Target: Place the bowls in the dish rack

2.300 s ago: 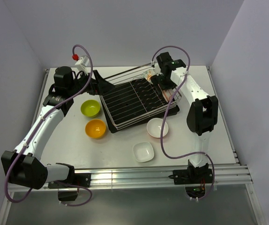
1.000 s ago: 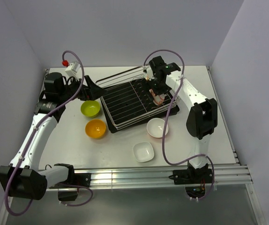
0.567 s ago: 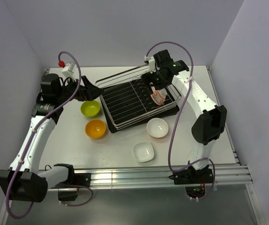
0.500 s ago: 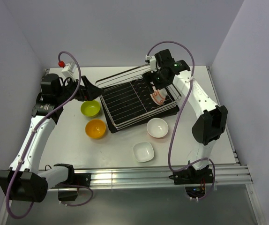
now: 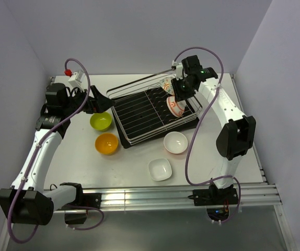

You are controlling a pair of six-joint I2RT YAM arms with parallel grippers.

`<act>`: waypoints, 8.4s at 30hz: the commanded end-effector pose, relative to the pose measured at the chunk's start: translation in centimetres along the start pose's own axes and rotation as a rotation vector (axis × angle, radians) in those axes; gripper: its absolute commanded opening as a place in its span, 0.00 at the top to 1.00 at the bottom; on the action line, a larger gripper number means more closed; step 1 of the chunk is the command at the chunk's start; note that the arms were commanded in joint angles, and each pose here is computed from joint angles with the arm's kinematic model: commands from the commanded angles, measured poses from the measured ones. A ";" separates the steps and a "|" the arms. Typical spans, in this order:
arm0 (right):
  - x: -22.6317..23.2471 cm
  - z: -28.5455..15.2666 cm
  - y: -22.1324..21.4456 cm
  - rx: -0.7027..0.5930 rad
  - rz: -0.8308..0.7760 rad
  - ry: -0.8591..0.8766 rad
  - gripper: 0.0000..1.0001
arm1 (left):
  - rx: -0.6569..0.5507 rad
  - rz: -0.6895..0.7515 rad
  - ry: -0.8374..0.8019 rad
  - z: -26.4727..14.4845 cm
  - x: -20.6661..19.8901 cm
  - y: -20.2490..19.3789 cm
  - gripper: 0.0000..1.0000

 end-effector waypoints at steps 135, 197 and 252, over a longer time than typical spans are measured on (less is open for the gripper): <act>8.4 -13.0 4.6 -0.583 0.084 0.141 0.19 | -0.178 0.419 0.213 11.3 -12.3 4.7 0.99; 9.6 -10.1 4.4 -0.493 -0.005 0.654 1.00 | 0.226 -0.204 -0.499 6.3 -12.4 1.1 0.13; 2.7 -15.5 0.7 -0.565 0.127 0.319 0.00 | -0.057 0.370 0.609 14.5 -5.2 2.7 1.00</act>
Point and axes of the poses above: each gripper's point midway between its finger pads, its own z axis out along the fingers, its own x axis along the line the jaws close on, y = z × x, the point moved 9 cm from there along -z, back along the fingers, and after that the axes turned 5 degrees about -z, right-handed, at the moved point
